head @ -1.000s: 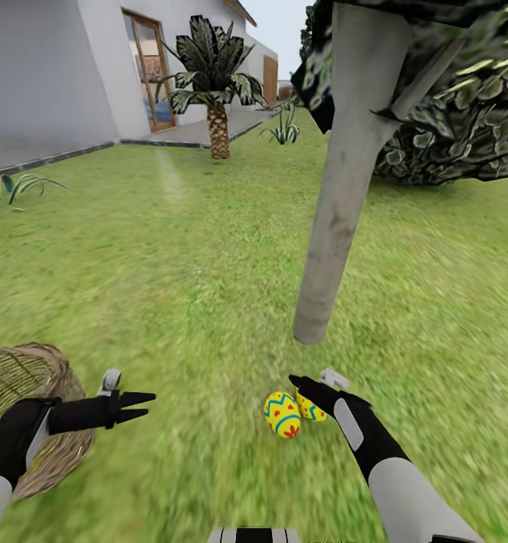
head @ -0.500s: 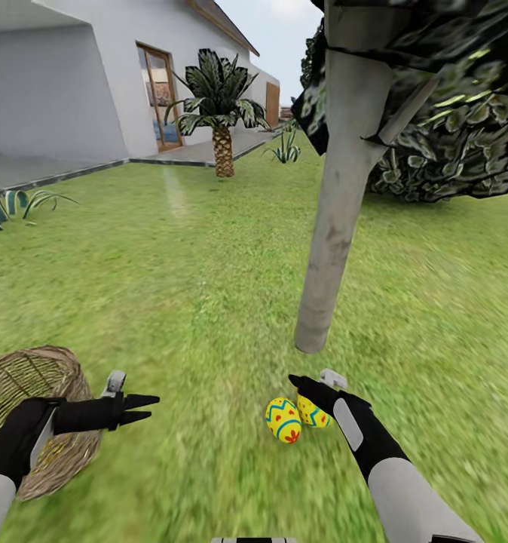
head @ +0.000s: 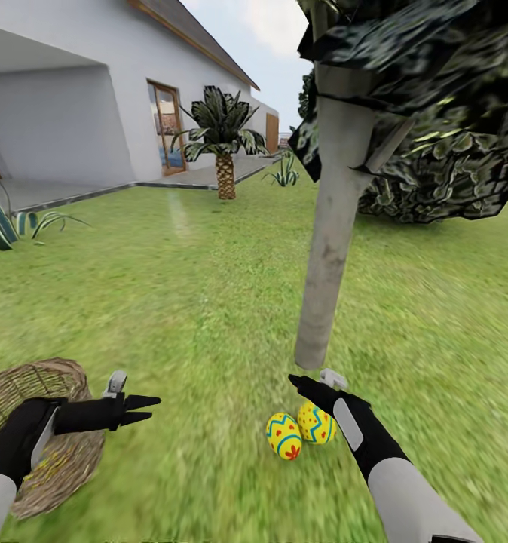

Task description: Take the three Easter eggs out of the wicker basket on the lawn in the garden, then place them on the lawn next to a single tree (choose any tree) so that all three eggs are next to the same tree and none are left in the basket.

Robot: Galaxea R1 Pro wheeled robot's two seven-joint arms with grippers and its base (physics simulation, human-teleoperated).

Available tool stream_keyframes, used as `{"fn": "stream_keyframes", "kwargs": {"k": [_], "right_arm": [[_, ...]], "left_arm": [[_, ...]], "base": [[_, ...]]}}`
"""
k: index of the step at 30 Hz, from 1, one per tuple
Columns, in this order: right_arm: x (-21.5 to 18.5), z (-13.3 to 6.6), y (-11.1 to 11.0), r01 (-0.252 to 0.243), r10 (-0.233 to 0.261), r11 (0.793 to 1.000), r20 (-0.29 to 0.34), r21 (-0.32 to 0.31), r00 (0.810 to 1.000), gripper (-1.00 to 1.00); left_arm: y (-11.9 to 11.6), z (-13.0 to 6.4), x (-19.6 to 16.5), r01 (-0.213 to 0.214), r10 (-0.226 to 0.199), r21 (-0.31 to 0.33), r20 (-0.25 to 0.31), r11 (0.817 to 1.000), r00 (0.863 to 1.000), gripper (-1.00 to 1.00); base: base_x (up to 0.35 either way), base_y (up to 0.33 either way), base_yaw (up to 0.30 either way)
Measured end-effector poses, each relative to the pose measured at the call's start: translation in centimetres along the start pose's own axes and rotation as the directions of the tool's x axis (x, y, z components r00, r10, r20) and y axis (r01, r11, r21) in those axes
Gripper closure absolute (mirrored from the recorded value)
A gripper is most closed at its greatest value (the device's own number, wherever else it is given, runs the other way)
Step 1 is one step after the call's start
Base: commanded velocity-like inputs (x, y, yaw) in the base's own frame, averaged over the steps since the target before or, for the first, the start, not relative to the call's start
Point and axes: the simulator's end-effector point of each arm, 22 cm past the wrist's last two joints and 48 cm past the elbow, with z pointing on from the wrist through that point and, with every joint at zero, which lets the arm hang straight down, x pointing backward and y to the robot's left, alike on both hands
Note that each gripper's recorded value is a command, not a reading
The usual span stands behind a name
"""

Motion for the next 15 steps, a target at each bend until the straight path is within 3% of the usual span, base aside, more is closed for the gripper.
{"fn": "stream_keyframes", "kwargs": {"k": [6, 15], "right_arm": [[-1.2, -0.9, 1.0, 0.010, -0.010, 1.000, 0.023, -0.013, 1.000, -1.00], [-2.9, -2.1, 2.4, 0.023, -0.022, 0.999, 0.056, -0.031, 0.998, -1.00]], "left_arm": [[-1.3, -0.6, -0.5, -0.024, 0.024, 0.006, 0.012, 1.000, 1.000, -1.00], [-3.0, -1.4, -1.0, -0.057, 0.056, 0.013, 0.030, 0.998, 0.998, -1.00]], "base": [[-0.245, 0.000, 0.035], [-0.021, 0.000, 0.016]]}}
